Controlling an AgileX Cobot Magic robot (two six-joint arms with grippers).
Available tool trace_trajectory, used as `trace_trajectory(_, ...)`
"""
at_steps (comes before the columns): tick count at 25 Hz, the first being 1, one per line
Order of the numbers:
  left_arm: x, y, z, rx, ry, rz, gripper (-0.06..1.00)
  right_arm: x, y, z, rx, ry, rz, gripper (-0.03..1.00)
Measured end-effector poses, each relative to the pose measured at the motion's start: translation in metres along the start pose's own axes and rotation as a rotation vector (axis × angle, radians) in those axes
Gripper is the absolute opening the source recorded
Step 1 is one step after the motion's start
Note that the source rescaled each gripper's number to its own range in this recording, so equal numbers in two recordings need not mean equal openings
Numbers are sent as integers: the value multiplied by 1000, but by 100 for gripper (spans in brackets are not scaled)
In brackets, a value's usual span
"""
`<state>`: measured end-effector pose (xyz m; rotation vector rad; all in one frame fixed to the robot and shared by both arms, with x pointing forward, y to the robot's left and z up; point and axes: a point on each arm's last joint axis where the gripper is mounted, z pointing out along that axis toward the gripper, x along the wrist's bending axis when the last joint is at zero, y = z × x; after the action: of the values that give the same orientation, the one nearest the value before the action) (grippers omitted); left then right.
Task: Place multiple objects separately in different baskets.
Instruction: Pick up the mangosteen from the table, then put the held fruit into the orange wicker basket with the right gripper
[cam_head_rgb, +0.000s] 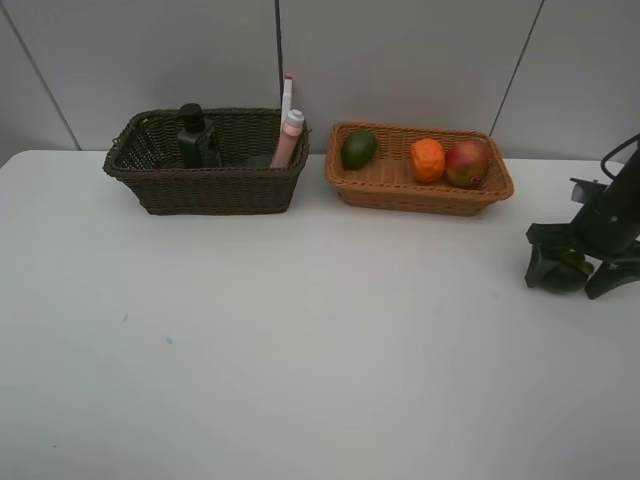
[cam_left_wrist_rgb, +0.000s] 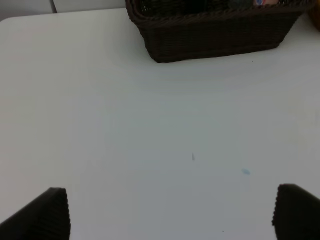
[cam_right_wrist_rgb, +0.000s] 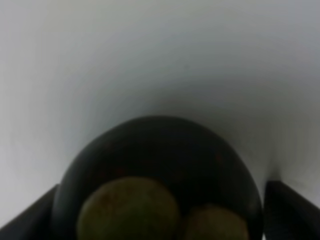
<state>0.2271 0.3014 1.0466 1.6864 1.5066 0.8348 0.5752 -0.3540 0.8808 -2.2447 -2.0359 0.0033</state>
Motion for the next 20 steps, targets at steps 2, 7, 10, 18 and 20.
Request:
trace_trajectory(2, 0, 0, 0, 0, 0, 0, 100, 1, 0, 0, -1, 6, 3, 63)
trace_trajectory(7, 0, 0, 0, 0, 0, 0, 100, 1, 2, -1, 5, 17, 10, 63)
trace_trajectory(10, 0, 0, 0, 0, 0, 0, 100, 3, 3, -5, 52, 40, 18, 63)
trace_trajectory(18, 0, 0, 0, 0, 0, 0, 100, 13, 7, -68, 2, 102, 30, 63)
trace_trajectory(20, 0, 0, 0, 0, 0, 0, 100, 15, 7, -91, -66, 98, 34, 63)
